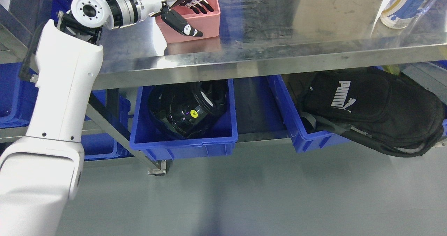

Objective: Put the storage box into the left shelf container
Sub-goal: 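Hook the left hand fingers over the pink box's near rim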

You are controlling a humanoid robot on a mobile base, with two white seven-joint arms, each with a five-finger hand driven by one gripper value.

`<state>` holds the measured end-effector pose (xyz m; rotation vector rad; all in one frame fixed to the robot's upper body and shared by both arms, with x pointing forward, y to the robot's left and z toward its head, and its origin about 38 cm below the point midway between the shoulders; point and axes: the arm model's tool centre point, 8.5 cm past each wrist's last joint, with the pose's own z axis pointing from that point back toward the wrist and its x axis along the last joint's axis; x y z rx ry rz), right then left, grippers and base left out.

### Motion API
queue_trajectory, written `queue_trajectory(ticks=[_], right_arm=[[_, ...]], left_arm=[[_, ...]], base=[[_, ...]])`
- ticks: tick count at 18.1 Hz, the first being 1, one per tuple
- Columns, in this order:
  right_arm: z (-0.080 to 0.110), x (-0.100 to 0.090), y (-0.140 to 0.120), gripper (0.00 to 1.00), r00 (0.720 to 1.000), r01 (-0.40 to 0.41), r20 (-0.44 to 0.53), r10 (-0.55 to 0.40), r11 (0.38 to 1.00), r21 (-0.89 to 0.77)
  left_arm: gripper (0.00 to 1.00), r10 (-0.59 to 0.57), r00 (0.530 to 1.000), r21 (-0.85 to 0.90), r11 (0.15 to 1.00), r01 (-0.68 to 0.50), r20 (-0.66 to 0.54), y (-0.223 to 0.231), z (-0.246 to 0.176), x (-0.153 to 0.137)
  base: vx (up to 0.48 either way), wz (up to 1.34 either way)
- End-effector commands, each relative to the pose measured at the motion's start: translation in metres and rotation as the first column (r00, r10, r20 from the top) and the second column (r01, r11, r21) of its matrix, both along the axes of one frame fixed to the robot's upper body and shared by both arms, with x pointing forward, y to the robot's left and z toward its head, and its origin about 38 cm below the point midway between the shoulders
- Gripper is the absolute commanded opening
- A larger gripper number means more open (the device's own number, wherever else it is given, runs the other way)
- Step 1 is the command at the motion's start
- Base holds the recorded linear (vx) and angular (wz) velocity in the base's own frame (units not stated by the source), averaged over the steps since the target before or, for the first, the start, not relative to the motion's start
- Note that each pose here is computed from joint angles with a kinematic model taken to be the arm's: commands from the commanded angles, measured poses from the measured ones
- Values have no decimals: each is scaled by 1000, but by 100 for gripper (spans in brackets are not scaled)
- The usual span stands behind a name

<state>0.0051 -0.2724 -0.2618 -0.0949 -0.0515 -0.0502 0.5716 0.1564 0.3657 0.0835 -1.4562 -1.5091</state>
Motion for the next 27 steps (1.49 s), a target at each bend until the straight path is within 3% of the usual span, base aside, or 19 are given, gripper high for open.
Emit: queue_trajectory(ticks=[1, 9, 16, 20, 27], right_arm=[[1, 9, -11, 100, 1000, 19, 24, -19, 1000, -15], [1, 8, -11, 100, 1000, 21, 23, -21, 1000, -15], [1, 9, -11, 100, 1000, 19, 24, -19, 1000, -15], [1, 8, -11, 100, 1000, 21, 23, -20, 1000, -13], [1, 8, -11, 100, 1000, 19, 23, -19, 1000, -13]], left_arm=[[58, -16, 994, -59, 998, 10, -107, -9, -15, 5], [62, 6, 1000, -165, 986, -6, 0, -7, 29, 7], [62, -38, 998, -209, 977, 49, 55, -29, 57, -1], [67, -60, 995, -217, 973, 76, 82, -42, 72, -4], [68, -64, 998, -104, 993, 62, -7, -17, 66, -10]], base=[[-1, 40], [-2, 33], [-2, 8], [2, -9], [7, -29]])
